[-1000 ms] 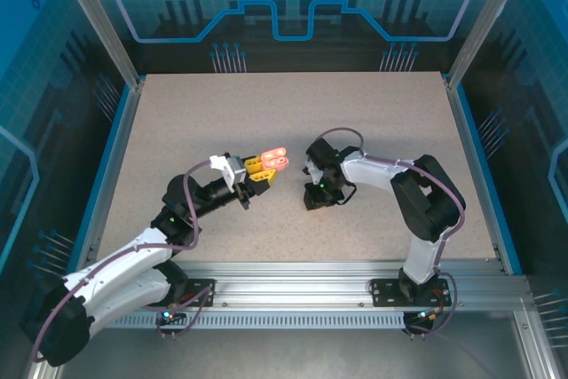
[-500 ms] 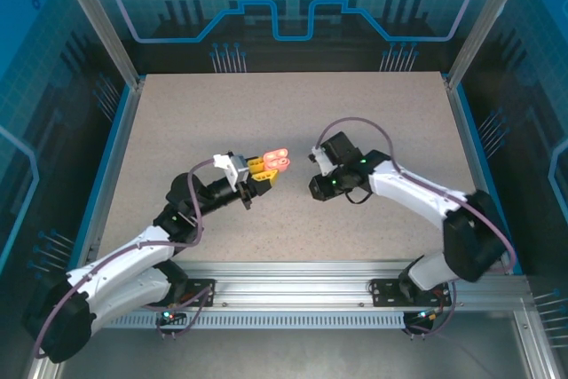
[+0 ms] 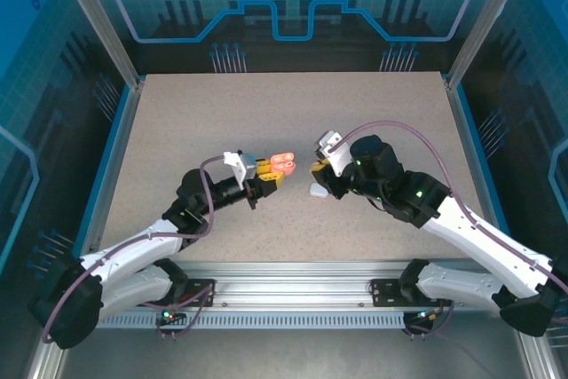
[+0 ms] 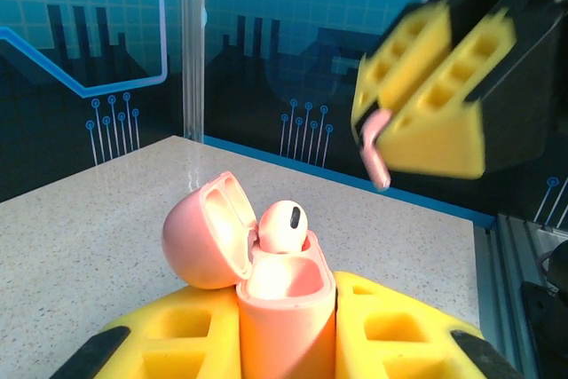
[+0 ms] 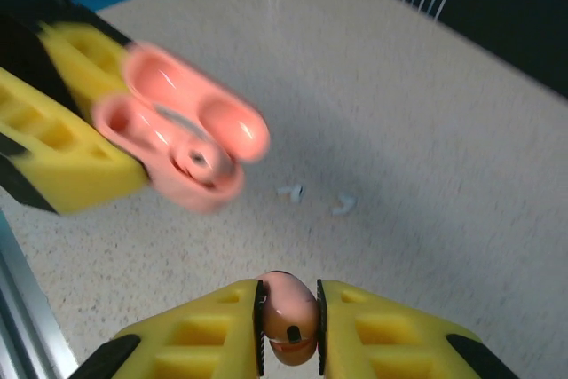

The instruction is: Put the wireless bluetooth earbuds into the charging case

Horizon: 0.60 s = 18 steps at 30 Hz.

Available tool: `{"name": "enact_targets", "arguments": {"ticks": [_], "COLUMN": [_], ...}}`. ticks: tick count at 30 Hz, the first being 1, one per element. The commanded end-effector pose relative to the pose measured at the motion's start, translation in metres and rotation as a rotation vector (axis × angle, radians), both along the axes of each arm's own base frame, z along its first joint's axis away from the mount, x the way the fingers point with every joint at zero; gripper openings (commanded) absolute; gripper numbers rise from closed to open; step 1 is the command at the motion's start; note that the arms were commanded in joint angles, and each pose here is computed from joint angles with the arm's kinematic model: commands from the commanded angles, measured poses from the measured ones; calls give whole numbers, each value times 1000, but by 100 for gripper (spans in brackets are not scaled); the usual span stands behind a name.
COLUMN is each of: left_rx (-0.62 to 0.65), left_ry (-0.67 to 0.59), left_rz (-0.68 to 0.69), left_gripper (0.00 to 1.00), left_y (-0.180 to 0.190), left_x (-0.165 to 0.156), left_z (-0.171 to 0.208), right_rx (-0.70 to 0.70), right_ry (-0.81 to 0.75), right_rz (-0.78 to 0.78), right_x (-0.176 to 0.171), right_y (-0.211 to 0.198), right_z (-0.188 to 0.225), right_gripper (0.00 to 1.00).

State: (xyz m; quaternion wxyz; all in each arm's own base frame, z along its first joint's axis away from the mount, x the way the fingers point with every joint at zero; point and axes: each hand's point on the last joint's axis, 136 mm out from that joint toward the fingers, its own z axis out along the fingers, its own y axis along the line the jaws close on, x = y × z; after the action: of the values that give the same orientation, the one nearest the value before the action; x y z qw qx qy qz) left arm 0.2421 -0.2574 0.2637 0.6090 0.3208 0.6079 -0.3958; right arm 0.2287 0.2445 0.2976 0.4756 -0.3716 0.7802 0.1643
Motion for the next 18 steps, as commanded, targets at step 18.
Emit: {"name": "enact_targets", "arguments": {"ticks": [18], "left_rx": [-67], "left_ry": [-77], "left_rz": [-64], "left_gripper": [0], "left_y": [-6], "left_x": [-10], "left_z": [33], "right_rx": [-94], "right_ry": [-215], "right_rz": [213], "right_x": [1], "right_y": [73], "right_z": [36], "right_gripper": [22]}}
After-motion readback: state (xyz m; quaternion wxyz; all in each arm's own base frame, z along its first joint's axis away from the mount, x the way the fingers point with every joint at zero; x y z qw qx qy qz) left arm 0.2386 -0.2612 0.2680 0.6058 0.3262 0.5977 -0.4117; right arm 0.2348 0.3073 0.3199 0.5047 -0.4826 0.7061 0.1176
